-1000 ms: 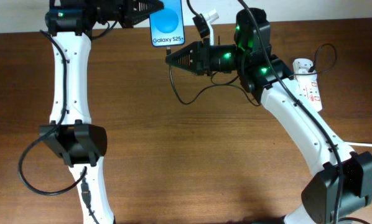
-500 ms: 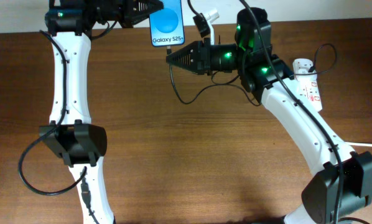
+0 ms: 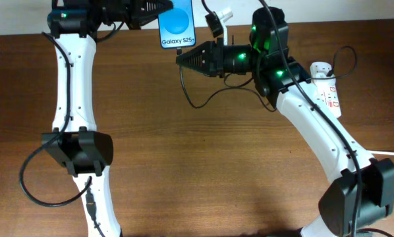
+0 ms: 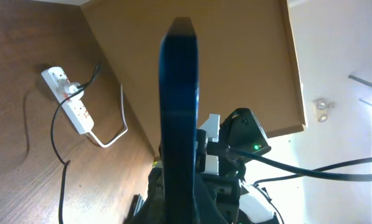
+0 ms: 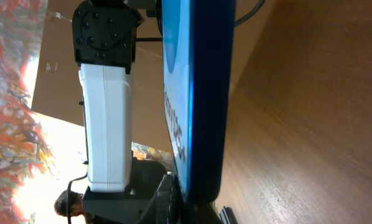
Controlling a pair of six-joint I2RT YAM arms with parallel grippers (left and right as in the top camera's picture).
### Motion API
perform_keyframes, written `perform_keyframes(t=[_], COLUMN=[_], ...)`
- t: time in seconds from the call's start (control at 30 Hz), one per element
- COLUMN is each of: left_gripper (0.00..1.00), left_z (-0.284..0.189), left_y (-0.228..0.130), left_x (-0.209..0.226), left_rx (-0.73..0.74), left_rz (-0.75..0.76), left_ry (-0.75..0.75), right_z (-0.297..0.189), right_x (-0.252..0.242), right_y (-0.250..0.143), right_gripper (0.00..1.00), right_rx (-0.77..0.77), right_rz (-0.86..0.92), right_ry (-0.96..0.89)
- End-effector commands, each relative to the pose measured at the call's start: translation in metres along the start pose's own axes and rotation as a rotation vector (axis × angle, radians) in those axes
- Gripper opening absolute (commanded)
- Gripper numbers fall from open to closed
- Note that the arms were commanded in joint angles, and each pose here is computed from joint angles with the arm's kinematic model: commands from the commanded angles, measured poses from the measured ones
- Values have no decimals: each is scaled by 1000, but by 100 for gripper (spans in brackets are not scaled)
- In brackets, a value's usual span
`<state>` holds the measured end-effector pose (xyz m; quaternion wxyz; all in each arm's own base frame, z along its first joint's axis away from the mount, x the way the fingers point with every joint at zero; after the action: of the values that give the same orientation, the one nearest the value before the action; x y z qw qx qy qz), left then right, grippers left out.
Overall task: Plug charger to phone and switch on socket
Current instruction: 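Push the USB-C plug into the phone port with the right gripper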
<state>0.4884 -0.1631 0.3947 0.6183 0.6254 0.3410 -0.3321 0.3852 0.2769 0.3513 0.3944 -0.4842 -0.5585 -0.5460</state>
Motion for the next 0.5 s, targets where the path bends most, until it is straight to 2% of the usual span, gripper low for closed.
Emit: perform_keyframes(t=[0.0, 0.37, 0.4, 0.43, 0.47], left_gripper=[0, 0, 0, 0, 0], left_z=[0, 0, 0, 0, 0], left_y=[0, 0, 0, 0, 0], left_x=[-29, -29, -29, -29, -29], left_rx=[18, 18, 18, 18, 18], left_rz=[82, 82, 82, 82, 82], left_ry=[-33, -33, -33, -33, -32], right_z=[-5, -8, -8, -8, -8], right_x=[4, 9, 8, 9, 8], right_y=[6, 11, 11, 11, 11], right_gripper=[4, 6, 18, 24, 37], right_rx=[-16, -36, -36, -35, -34], right_rz=[3, -54, -53, -53, -52], right_ry=[9, 19, 19, 19, 19])
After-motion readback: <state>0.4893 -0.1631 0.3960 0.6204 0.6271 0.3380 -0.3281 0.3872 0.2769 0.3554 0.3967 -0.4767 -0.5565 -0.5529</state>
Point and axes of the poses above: each gripper's point midway between its finger pads, its own z axis out along the fingers, its own x axis along the line the jaws close on, y = z × x, the point moved 2 cm from there along -z, back along the fingers, and after that the axes turned 10 degrees about z, right-handed, at the moved point
